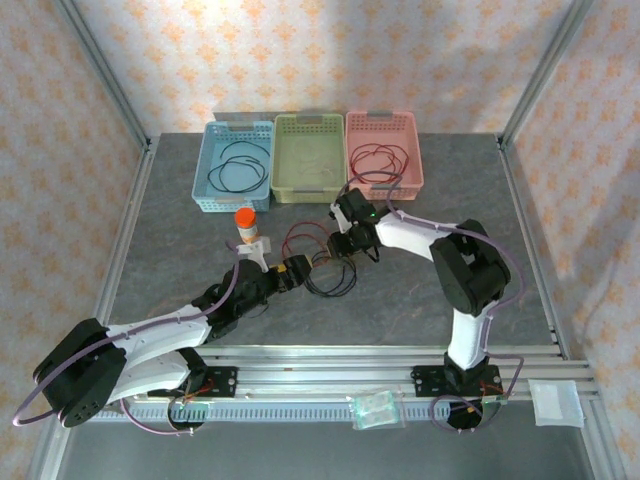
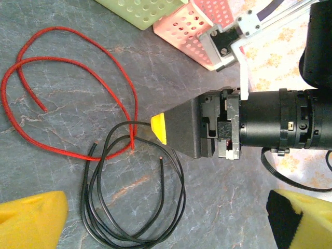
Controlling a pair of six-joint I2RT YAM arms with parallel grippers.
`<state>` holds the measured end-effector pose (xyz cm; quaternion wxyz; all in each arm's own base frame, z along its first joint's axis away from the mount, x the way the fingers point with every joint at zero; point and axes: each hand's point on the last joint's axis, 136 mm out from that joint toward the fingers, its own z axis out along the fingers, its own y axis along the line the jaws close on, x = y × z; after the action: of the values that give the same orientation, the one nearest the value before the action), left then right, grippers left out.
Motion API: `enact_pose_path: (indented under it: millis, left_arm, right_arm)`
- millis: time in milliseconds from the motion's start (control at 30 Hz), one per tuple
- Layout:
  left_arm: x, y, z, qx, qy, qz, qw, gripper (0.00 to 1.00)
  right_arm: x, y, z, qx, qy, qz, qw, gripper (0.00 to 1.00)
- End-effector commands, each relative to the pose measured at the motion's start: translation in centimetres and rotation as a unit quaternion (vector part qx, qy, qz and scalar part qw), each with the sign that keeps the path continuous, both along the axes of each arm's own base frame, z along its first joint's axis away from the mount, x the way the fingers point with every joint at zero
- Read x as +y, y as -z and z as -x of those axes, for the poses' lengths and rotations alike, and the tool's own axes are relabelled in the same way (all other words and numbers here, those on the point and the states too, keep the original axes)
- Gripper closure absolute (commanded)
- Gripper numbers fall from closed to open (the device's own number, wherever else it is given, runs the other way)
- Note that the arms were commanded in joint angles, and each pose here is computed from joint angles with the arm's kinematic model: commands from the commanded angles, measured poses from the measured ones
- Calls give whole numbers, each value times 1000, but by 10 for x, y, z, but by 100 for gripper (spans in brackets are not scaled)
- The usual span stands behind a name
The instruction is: Untangle the cables
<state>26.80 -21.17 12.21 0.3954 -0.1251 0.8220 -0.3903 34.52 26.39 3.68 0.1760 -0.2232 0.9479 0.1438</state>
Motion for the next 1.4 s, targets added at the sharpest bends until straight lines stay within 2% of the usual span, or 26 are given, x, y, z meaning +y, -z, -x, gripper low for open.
enact_pose_path:
  millis: [0, 233, 367, 600, 700, 900, 1067, 1367]
  left_arm:
    - [3, 0, 0, -7, 1, -8, 1000, 1]
    - [2, 3, -3, -4, 4, -26, 1000, 1]
    - [1, 4, -3, -3, 8, -33, 999, 1]
    - [0, 8, -3, 2, 12, -36, 999, 1]
    - [-1, 12, -4, 8, 13, -40, 999, 1]
    - [-4, 23, -8, 26, 12, -60, 998, 1]
    - [2, 30, -17, 42, -13, -89, 995, 1]
    - [-15, 38, -32, 48, 6, -157, 986, 1]
  right_arm:
    - [4, 2, 4, 11, -21, 6, 1000, 55]
    - [4, 10, 8, 25, -30, 8, 999, 57]
    - [5, 10, 8, 26, -30, 6, 999, 70]
    - [3, 7, 8, 22, -30, 9, 999, 84]
    - [4, 1, 9, 17, -30, 4, 999, 87]
    - [6, -15, 16, 8, -33, -11, 999, 98]
    - [1, -32, 27, -8, -15, -21, 1000, 100]
    - [-18, -69, 52, -39, 31, -59, 997, 100]
